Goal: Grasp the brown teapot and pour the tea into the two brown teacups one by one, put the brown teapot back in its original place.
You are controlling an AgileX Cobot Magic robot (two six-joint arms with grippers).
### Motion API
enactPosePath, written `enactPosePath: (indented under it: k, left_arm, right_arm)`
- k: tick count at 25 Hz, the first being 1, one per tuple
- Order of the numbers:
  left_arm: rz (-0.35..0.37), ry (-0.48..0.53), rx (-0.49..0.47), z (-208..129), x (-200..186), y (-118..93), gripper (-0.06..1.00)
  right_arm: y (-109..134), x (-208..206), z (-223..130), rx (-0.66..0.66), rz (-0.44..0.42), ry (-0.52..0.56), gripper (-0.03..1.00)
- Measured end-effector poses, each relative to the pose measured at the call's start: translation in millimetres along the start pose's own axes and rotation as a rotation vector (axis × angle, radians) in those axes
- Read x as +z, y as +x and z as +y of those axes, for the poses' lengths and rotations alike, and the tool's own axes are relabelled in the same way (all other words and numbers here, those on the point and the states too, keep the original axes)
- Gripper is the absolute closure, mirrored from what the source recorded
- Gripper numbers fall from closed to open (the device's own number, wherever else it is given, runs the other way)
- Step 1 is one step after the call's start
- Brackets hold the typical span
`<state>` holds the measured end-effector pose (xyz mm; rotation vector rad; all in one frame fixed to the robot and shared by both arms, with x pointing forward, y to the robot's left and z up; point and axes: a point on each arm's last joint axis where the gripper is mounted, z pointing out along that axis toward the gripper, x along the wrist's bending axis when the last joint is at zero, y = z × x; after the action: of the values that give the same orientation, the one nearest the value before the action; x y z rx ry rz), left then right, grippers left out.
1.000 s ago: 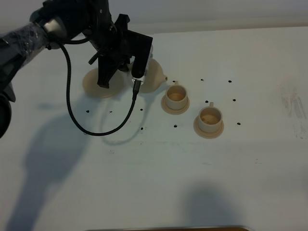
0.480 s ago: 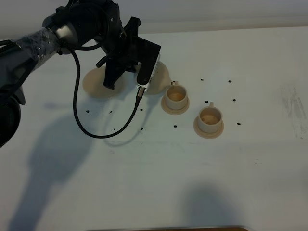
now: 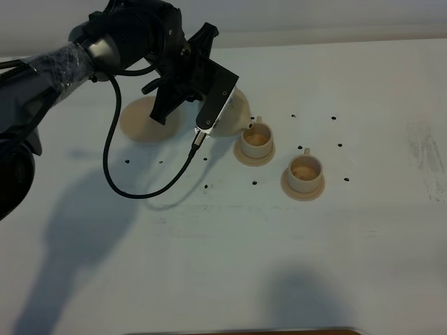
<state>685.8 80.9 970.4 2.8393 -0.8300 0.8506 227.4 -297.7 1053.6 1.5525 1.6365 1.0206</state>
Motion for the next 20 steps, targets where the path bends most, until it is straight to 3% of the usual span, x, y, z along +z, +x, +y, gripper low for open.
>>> enactPosePath:
  k: [20]
  left_arm:
    - [0.041, 0.040, 0.110, 5.3, -0.6, 4.9, 0.86]
  right_arm:
    - [0.0, 0.0, 0.0, 0.000, 0.000, 0.000, 0.53]
